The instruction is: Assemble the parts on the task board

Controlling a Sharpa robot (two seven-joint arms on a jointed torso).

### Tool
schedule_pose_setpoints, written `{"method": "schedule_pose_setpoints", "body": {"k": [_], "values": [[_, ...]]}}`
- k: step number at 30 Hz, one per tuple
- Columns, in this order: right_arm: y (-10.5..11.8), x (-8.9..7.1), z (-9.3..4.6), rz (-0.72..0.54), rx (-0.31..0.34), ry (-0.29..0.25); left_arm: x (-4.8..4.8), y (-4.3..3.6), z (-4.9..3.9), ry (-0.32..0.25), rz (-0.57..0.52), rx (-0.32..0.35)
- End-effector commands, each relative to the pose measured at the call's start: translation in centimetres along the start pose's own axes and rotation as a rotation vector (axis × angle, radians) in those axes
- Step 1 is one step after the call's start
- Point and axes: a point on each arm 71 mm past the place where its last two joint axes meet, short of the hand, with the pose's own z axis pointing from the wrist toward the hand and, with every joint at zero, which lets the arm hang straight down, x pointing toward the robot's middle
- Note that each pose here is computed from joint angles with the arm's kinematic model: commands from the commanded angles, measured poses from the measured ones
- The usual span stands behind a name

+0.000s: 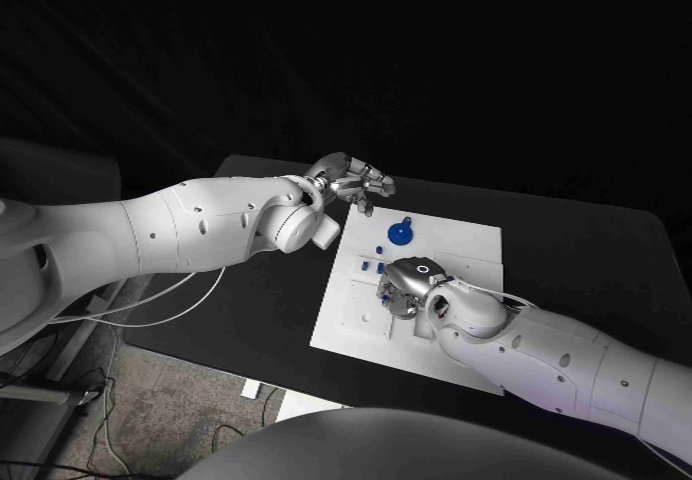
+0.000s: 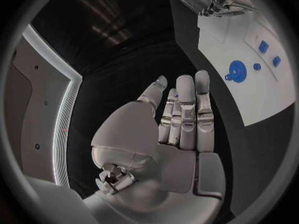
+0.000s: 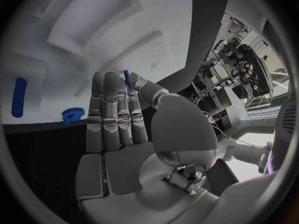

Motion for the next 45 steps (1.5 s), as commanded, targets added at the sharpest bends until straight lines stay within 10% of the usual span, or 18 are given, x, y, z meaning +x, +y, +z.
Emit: {"method": "schedule_pose_setpoints", "body": {"k": [1, 45], "values": [[-0.04, 0.46, -0.06, -0.015, 0.001, 0.017, 0.16, -0.23, 0.05, 0.005, -0.008, 0.013], [-0.31, 0.53, -0.40, -0.019, 0.007, 0.011, -0.03, -0.09, 0.15, 0.006, -0.007, 0.006]]}}
